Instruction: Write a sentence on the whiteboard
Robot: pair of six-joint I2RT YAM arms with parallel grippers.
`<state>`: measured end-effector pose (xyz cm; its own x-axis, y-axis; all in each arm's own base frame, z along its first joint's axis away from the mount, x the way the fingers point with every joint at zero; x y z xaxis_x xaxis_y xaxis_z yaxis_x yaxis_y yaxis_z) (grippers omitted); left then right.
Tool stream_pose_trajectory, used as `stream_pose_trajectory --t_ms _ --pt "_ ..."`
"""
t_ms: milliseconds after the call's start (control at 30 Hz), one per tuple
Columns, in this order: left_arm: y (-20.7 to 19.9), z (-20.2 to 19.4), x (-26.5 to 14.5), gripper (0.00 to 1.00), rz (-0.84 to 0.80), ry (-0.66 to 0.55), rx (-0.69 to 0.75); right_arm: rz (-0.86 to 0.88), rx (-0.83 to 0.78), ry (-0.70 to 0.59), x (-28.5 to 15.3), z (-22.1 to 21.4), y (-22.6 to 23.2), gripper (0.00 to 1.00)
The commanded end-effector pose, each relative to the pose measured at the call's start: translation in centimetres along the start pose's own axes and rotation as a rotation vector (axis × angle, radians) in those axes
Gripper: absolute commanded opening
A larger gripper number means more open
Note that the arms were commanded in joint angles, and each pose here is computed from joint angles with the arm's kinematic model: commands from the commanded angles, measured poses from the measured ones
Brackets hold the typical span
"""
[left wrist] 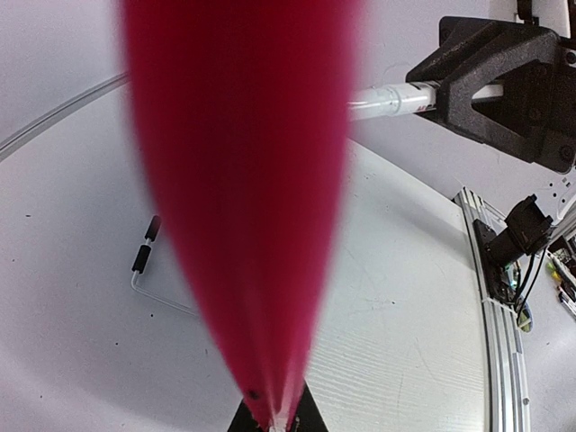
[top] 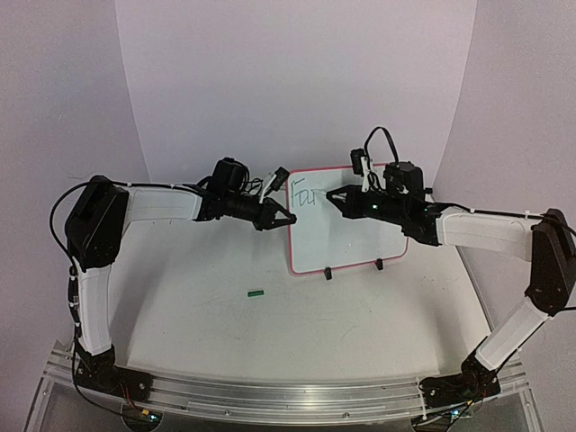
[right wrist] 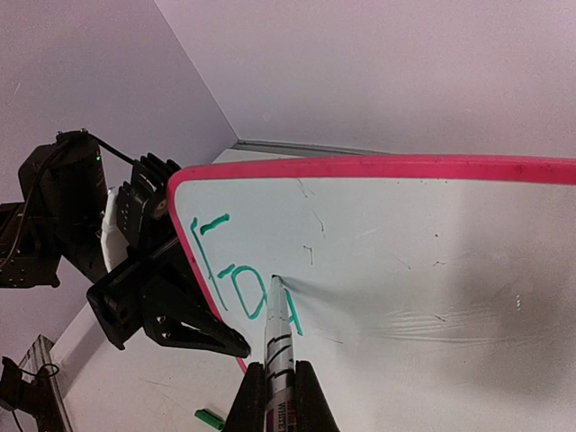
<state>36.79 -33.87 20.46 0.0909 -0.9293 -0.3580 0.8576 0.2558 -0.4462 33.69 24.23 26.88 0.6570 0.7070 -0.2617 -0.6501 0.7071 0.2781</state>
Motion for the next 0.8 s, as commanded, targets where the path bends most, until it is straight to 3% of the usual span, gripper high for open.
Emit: stream_pose_trajectory --t_ms 0,167,767 --pt "-0.2 -4.7 2.1 0.00 -0.019 0.191 -0.113 0.028 -0.033 -0.110 -1.9 2.5 1.0 0.00" --pt "-0.2 -4.7 2.1 0.00 -0.020 0.190 -0.114 0.018 -0.030 -0.123 -3.2 2.5 1.2 0.00" --pt "-0.2 -4.7 2.1 0.00 -0.020 0.191 -0.116 -0.037 -0.005 -0.040 -0.3 0.3 -0.3 0.00"
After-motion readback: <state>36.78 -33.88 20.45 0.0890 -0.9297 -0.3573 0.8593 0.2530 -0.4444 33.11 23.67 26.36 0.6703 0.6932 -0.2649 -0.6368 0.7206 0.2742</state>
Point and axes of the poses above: each gripper's point midway between its finger pads, its own x axis out along the fingers, its own y axis along the line the jaws close on, z = x × y, the point moved 9 cm from there along -x, back along the fingers, and after that the axes turned 7 degrees about -x, right-handed, at the moved point
